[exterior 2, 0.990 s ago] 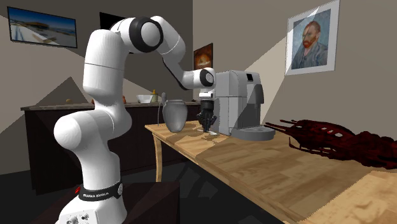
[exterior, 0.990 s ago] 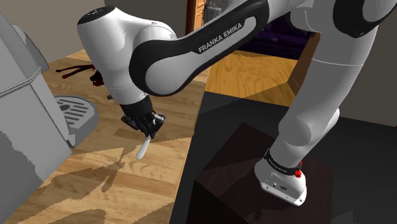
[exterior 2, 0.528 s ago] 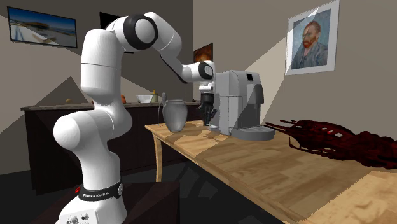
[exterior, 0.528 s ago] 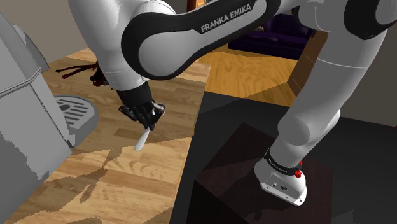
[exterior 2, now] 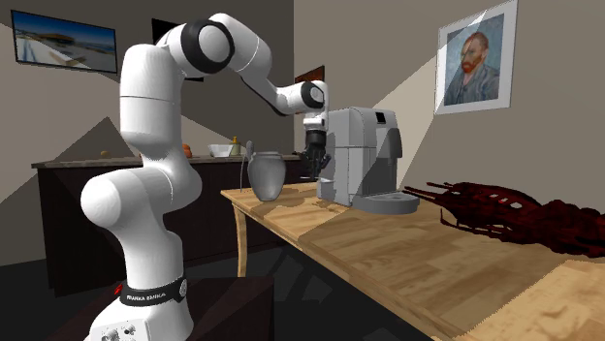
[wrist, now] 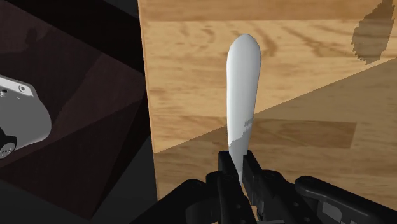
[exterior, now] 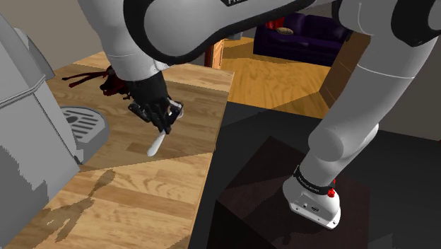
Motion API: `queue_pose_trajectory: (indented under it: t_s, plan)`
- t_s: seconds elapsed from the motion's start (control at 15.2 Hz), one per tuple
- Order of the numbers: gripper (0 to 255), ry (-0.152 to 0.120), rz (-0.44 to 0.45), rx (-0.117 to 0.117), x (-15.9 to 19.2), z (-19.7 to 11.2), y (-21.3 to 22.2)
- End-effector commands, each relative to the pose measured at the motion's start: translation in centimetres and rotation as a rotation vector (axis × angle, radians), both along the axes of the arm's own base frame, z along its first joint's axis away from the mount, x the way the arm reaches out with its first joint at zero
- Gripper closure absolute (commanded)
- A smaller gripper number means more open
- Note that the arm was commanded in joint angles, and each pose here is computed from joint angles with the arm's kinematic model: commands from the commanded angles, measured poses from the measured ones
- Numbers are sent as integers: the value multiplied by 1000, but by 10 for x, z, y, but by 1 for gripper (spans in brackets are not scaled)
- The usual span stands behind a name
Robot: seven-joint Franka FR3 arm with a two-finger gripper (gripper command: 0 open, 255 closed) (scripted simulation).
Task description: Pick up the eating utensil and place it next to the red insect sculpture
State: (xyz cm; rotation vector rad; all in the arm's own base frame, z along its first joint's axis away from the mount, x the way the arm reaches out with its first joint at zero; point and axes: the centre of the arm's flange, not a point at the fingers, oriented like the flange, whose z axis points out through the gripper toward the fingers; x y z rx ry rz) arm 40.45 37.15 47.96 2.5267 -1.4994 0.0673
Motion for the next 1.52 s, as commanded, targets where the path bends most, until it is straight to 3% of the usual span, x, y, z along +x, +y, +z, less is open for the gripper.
queue_pose_trajectory:
  t_s: [0.0, 0.86, 1.45]
  plan:
    - [255, 0, 0, 0, 0, 11, 0]
    - [255, 0, 0, 0, 0, 75, 0]
    - [255, 0, 0, 0, 57, 75, -104]
